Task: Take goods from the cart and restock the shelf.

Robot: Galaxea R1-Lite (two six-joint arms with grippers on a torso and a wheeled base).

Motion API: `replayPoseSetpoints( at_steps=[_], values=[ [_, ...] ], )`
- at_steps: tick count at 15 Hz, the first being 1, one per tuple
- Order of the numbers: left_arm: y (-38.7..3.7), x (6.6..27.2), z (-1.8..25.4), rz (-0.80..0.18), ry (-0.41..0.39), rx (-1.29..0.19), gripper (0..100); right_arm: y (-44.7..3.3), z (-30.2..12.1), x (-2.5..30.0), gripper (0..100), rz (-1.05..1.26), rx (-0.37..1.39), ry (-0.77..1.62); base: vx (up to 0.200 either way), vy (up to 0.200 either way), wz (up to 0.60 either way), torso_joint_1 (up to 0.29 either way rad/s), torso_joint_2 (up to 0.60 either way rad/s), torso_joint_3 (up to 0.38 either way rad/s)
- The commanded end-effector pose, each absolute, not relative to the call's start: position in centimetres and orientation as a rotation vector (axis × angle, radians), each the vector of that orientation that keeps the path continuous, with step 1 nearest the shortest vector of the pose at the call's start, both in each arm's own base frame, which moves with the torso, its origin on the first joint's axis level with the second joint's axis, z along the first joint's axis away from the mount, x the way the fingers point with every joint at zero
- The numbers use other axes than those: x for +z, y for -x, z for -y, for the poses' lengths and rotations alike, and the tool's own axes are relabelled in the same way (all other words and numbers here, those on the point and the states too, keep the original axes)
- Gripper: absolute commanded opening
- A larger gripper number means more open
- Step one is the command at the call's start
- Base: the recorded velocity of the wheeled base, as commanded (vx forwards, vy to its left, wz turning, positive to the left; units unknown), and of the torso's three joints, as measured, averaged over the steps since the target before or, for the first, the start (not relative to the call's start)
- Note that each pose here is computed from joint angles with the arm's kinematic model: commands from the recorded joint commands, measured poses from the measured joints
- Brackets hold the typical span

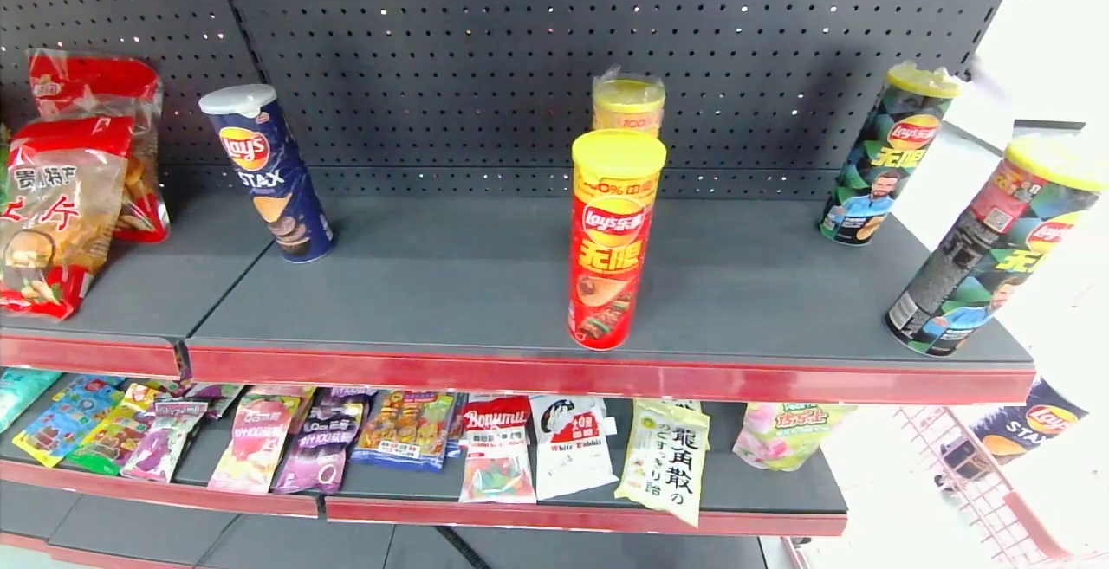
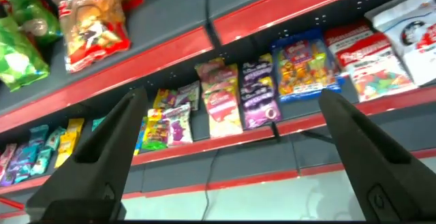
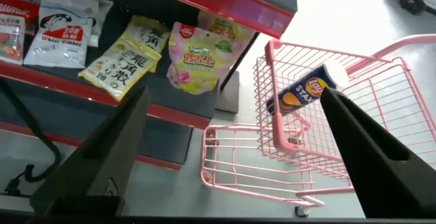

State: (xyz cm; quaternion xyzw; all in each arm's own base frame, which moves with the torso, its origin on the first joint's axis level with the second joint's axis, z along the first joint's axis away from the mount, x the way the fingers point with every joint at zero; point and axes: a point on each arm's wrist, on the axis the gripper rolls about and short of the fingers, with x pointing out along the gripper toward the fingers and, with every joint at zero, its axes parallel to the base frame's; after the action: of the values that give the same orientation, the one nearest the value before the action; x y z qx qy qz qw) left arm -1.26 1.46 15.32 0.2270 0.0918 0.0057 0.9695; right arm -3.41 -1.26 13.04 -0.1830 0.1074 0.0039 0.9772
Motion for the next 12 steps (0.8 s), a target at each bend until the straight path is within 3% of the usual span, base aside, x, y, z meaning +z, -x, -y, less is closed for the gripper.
replayPoseSetpoints(
  at_steps=[1,11,12],
  values=[
    [1.28,15.32,-1.46,-0.185,-0.457,0.013,100,3.37,1.25,13.00,100,-0.221,0.009,0.369,0.000,-0.200,0.00,0.002,0.01,0.007],
    [1.23,15.27,-1.44,-0.190,-0.462,0.011,100,3.36,1.25,12.70,100,-0.226,0.010,0.369,0.000,-0.200,0.00,0.000,0.00,0.000],
    [1.24,15.24,-1.44,-0.189,-0.475,0.010,100,3.38,1.25,12.69,100,-0.224,0.010,0.369,0.000,0.000,0.00,0.000,0.00,0.000]
  ],
)
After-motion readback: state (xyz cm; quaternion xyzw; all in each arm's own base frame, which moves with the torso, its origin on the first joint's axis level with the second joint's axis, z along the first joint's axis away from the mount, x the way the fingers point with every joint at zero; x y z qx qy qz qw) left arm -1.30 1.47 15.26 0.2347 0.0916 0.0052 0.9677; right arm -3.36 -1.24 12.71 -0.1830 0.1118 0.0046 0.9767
